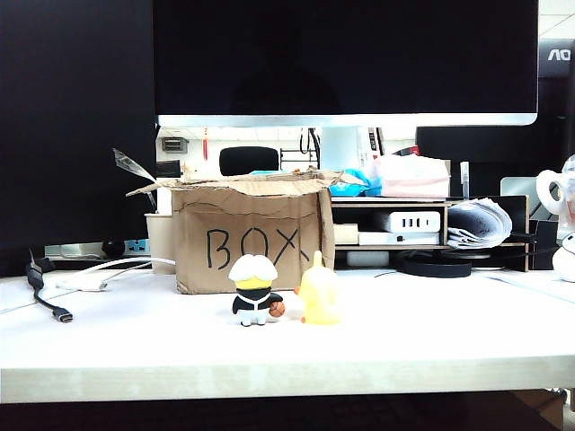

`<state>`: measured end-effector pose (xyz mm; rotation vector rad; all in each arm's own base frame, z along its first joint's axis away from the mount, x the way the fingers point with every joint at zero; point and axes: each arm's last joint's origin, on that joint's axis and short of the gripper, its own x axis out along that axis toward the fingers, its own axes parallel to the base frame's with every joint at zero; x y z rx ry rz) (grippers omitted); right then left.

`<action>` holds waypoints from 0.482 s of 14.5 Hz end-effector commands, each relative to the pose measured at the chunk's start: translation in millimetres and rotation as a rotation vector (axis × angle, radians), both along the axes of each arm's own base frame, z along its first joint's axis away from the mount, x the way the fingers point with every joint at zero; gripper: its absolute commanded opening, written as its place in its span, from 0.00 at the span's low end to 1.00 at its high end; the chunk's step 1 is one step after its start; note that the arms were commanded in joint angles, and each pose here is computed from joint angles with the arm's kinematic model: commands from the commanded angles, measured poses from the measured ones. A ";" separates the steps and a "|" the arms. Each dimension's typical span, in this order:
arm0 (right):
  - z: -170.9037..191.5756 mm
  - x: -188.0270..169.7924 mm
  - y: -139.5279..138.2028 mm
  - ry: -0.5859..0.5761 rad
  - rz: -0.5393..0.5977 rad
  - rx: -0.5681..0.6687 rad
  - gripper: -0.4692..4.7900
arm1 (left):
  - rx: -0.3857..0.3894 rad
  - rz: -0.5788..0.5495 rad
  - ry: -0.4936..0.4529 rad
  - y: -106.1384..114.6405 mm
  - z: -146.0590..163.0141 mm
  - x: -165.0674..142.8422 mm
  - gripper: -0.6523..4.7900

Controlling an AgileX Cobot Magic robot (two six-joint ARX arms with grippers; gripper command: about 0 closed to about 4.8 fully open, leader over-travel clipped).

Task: Put the doll that is least similar in size compared to the others into the paper box.

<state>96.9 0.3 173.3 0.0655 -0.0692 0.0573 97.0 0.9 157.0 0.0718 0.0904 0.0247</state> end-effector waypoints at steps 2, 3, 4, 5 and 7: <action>0.3 0.2 -2.3 -0.013 -0.075 0.003 0.09 | 0.000 -0.005 -0.003 -0.2 0.5 0.0 0.11; 0.4 0.2 -2.3 -0.015 -0.075 0.003 0.09 | 0.000 -0.005 -0.003 -0.2 0.5 0.0 0.11; 0.4 0.2 -2.3 -0.015 -0.075 0.003 0.09 | 0.000 -0.005 -0.003 -0.2 0.5 0.0 0.11; 0.1 0.2 -2.3 -0.012 -0.075 0.003 0.09 | 0.000 -0.005 -0.003 -0.2 0.5 0.0 0.11; 0.1 0.2 -2.2 -0.012 -0.074 0.003 0.09 | 0.000 -0.005 -0.003 -0.2 0.5 0.0 0.11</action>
